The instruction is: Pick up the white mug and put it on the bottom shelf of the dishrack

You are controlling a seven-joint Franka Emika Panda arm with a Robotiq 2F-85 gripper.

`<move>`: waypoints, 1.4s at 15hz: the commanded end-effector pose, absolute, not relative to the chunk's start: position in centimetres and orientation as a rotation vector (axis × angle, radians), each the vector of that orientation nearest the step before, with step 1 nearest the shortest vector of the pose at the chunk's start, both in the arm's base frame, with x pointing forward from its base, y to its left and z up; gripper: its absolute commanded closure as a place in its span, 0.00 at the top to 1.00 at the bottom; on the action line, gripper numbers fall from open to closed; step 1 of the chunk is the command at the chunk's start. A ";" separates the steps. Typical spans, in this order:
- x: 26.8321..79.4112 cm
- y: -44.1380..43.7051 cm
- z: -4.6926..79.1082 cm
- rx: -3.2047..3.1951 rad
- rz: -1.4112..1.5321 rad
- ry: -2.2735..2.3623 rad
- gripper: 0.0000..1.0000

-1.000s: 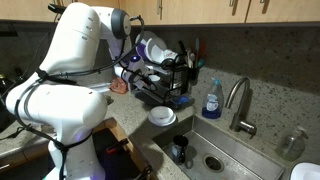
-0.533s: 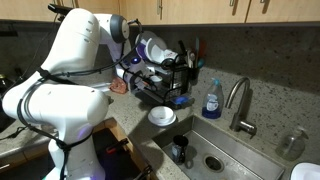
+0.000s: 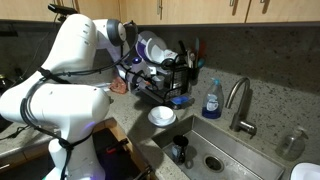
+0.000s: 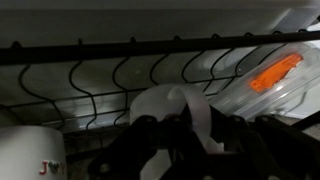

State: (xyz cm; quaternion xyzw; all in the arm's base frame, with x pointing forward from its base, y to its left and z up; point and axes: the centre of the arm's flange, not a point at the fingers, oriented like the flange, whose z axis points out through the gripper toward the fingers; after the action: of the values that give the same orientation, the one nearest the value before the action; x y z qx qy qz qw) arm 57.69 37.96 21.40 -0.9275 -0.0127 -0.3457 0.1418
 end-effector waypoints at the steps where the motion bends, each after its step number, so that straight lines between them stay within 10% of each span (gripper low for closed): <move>1: 59.5 39.6 21.2 -2.686 -0.978 0.006 0.03; 12: 60.4 40.1 20.3 -2.703 -0.952 0.053 0.06; 15: 60.3 40.0 20.4 -2.703 -0.956 0.052 0.41; 21: 60.2 40.1 20.5 -2.702 -0.955 0.052 0.75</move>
State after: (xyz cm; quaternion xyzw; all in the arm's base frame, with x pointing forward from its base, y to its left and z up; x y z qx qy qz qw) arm 58.97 39.90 21.01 -0.9290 -0.0001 -0.3426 0.1397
